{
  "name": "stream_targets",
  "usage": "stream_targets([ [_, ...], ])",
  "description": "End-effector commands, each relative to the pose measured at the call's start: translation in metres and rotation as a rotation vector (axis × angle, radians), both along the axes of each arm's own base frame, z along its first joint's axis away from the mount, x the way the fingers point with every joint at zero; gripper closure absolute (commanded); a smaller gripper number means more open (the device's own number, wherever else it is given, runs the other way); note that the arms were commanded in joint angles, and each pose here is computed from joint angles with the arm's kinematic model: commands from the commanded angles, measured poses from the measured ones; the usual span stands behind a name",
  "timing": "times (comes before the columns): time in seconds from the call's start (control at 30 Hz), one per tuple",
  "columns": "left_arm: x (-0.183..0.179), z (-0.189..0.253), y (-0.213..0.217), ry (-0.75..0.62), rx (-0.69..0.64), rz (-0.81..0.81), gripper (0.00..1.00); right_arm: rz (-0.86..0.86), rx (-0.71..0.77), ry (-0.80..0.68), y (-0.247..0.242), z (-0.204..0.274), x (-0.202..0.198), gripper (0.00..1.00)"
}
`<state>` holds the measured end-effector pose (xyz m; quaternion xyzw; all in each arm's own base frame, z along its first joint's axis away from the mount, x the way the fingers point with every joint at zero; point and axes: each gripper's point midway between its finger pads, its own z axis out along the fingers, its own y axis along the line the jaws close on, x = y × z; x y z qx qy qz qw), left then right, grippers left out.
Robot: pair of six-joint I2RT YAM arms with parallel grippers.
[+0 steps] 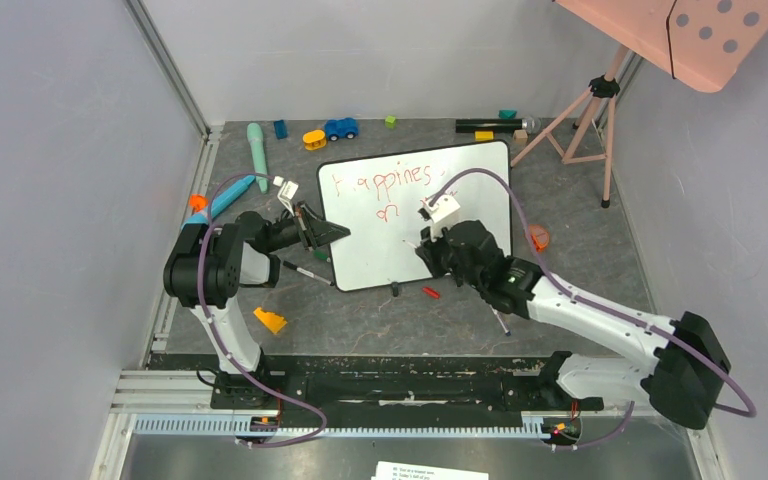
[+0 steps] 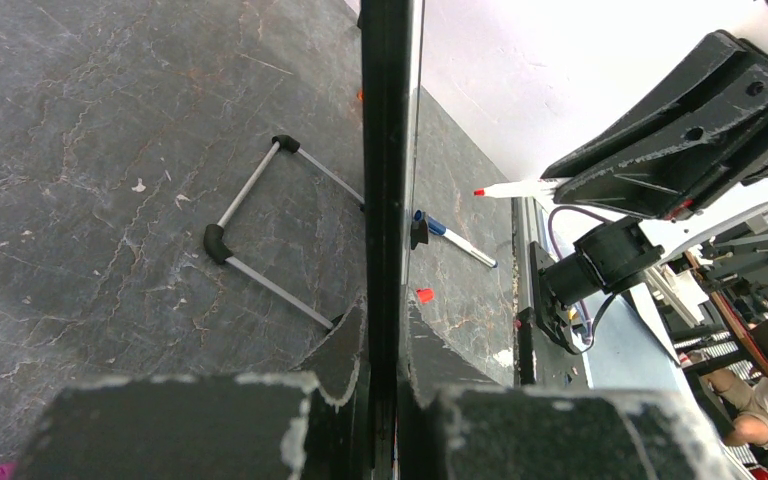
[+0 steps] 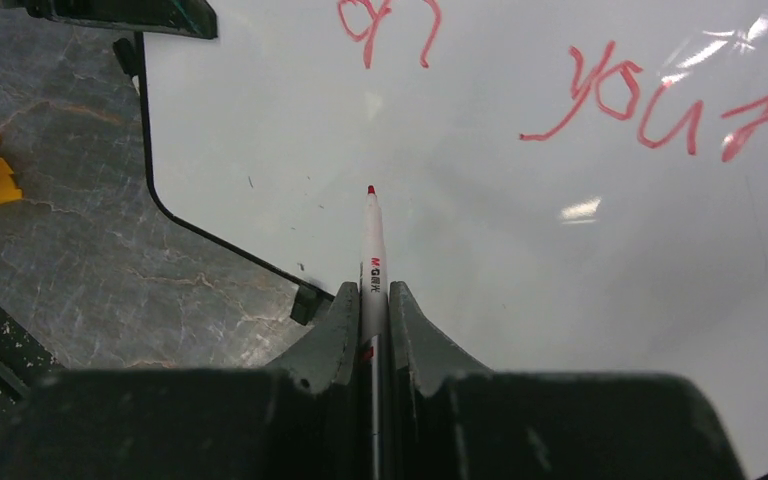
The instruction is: Write a sentence on the whiteboard
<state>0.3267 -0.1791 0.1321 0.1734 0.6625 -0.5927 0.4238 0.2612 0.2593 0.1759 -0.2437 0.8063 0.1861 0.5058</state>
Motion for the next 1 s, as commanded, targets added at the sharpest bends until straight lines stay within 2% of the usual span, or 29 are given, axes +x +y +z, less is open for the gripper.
stream_targets([
  [0.0,0.010,0.008,0.006,-0.150,0.029,0.042,0.98,-0.026,0.073,-0.071,0.029,0.040,0.014,1.00],
  [0.5,0.009,0.009,0.006,-0.146,0.027,0.035,0.98,-0.017,0.028,-0.042,0.066,0.025,0.020,1.00],
  [0.97,0.008,0.008,0.006,-0.148,0.028,0.036,0.98,-0.050,0.013,-0.055,0.072,0.020,0.031,1.00],
])
